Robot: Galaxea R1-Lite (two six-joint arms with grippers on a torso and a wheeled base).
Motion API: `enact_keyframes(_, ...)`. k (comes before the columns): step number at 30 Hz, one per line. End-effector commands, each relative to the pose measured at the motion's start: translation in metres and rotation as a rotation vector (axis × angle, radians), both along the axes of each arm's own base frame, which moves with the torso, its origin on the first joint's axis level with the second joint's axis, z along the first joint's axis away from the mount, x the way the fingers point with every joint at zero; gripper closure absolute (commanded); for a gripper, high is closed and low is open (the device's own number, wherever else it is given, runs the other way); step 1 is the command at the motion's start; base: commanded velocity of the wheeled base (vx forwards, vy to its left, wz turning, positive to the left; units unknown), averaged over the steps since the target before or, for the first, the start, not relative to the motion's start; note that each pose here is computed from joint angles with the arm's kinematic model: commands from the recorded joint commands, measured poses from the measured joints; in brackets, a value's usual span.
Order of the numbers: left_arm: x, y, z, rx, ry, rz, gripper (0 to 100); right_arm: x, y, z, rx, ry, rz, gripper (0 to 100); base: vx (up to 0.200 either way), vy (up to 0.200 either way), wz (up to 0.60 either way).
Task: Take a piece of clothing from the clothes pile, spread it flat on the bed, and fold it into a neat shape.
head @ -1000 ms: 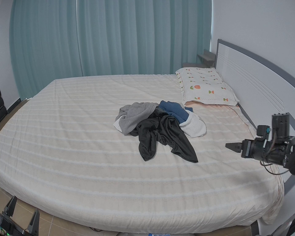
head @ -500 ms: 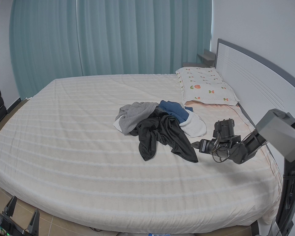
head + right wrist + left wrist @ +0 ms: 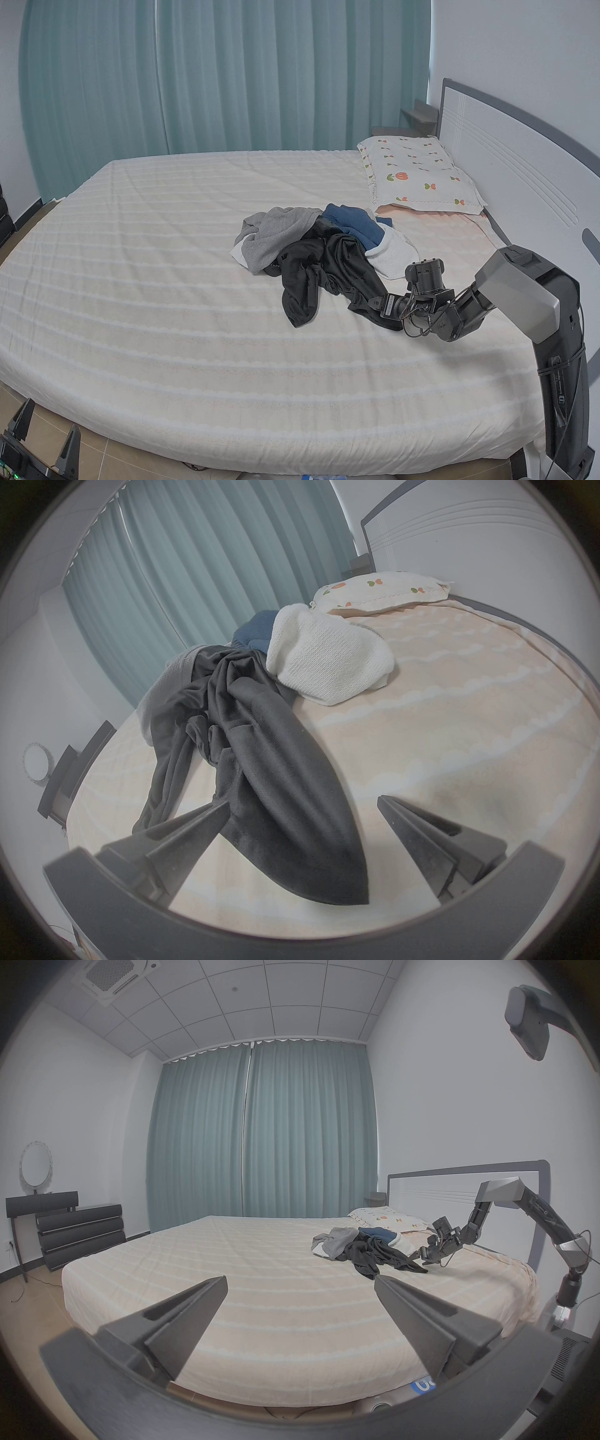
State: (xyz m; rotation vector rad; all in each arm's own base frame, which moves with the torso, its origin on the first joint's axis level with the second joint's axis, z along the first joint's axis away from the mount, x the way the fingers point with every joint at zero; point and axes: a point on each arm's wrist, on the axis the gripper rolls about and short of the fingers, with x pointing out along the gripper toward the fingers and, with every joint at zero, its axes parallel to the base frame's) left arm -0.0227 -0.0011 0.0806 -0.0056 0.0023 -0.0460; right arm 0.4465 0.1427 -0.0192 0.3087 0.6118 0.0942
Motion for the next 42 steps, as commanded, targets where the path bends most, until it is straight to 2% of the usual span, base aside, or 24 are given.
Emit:
enact_keyframes(1,0.000,0.000,-0.005,-0.001,-0.001,0.001,0,0.004,0.007,-0.008,0.001,-0.002,0.010,0,0.000,0.000,0.00)
enact_keyframes(8,0.000,0.000,-0.005,-0.001,-0.001,0.000,0,0.006,0.018,-0.021,-0.003,0.005,0.031,0,0.000,0.000,0.00)
enact_keyframes(9,0.000,0.000,-0.005,-0.001,-0.001,0.001,0,0.005,0.020,-0.021,-0.004,0.006,0.035,100,0.000,0.000,0.00)
enact_keyframes(19,0.000,0.000,-0.005,-0.001,-0.001,0.000,0,0.002,0.022,-0.008,-0.006,-0.017,0.026,100,0.000,0.000,0.00)
enact_keyframes(25,0.000,0.000,-0.005,-0.001,-0.001,0.000,0,-0.015,0.012,0.020,0.047,-0.019,0.014,100,0.000,0.000,0.00)
enact_keyframes(26,0.000,0.000,-0.005,-0.001,-0.001,0.000,0,-0.033,0.009,0.040,0.135,-0.009,0.020,100,0.000,0.000,0.00)
enact_keyframes(29,0.000,0.000,-0.005,-0.001,-0.001,0.000,0,-0.071,0.000,0.075,0.286,-0.003,0.067,100,0.000,0.000,0.00)
enact_keyframes(31,0.000,0.000,-0.005,-0.001,-0.001,0.000,0,-0.107,-0.004,0.095,0.366,-0.003,0.129,100,0.000,0.000,0.00)
enact_keyframes(33,0.000,0.000,-0.005,-0.001,-0.001,0.000,0,-0.137,-0.010,0.112,0.417,-0.034,0.175,100,0.000,0.000,0.00)
enact_keyframes(34,0.000,0.000,-0.005,-0.001,-0.001,0.000,0,-0.137,-0.010,0.112,0.417,-0.034,0.175,100,0.000,0.000,0.00)
enact_keyframes(35,0.000,0.000,-0.005,-0.001,-0.001,0.000,0,-0.168,-0.022,0.127,0.467,-0.079,0.215,100,0.000,0.000,0.00)
enact_keyframes(37,0.000,0.000,-0.005,-0.001,-0.001,0.000,0,-0.191,-0.030,0.135,0.504,-0.114,0.272,100,0.000,0.000,0.00)
enact_keyframes(42,0.000,0.000,-0.005,0.009,-0.003,0.001,0,-0.219,-0.039,0.145,0.535,-0.200,0.354,100,0.000,0.000,0.00)
